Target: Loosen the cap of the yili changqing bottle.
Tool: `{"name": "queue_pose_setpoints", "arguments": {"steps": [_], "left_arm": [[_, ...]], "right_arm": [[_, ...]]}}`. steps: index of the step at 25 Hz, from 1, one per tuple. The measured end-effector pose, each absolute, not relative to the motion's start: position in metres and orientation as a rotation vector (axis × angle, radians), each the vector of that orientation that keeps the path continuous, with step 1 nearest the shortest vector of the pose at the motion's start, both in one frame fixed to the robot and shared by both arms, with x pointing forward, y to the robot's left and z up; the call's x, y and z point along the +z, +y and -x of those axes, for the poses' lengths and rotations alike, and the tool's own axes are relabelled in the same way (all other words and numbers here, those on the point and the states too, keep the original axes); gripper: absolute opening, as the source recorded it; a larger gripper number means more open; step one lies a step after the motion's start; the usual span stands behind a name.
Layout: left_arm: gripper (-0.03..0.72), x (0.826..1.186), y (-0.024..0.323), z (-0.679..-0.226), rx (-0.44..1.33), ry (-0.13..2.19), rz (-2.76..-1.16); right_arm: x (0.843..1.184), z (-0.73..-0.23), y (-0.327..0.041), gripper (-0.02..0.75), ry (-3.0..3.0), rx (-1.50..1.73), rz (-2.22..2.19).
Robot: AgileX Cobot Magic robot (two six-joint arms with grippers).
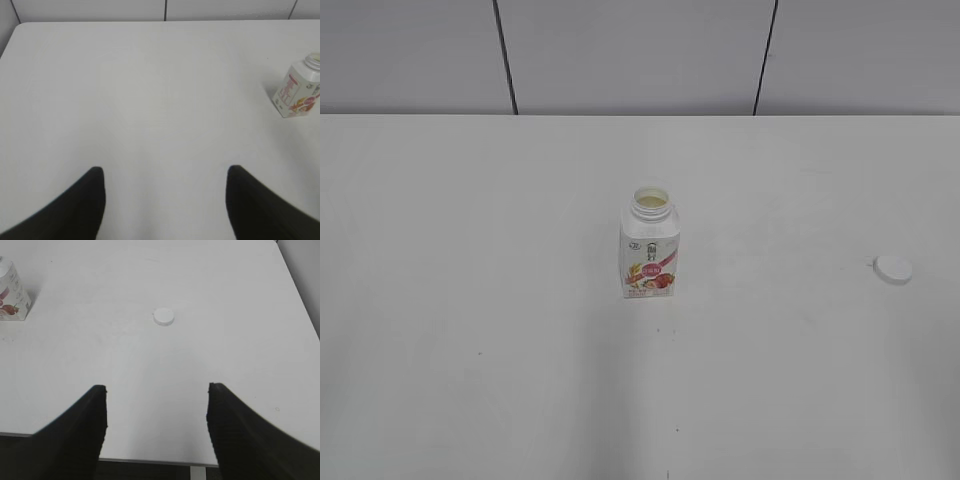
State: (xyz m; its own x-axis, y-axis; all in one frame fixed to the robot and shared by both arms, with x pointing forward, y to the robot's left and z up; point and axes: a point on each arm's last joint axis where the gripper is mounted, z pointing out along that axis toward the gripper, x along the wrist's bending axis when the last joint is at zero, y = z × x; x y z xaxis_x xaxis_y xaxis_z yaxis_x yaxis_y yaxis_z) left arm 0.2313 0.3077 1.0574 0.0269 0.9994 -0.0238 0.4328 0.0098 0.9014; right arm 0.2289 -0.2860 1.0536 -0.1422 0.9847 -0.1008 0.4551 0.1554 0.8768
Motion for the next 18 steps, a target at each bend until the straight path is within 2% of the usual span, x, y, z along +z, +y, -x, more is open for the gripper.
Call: {"name": "queue_pose_setpoints", "arguments": {"steps": [18], "left_arm": [[0.441, 1.0574, 0.3055, -0.2311, 0.912, 1.524, -1.512]], "right_arm": [[1.0540, -0.2291, -0.2856, 0.501, 1.704, 0.932, -1.390]]}}
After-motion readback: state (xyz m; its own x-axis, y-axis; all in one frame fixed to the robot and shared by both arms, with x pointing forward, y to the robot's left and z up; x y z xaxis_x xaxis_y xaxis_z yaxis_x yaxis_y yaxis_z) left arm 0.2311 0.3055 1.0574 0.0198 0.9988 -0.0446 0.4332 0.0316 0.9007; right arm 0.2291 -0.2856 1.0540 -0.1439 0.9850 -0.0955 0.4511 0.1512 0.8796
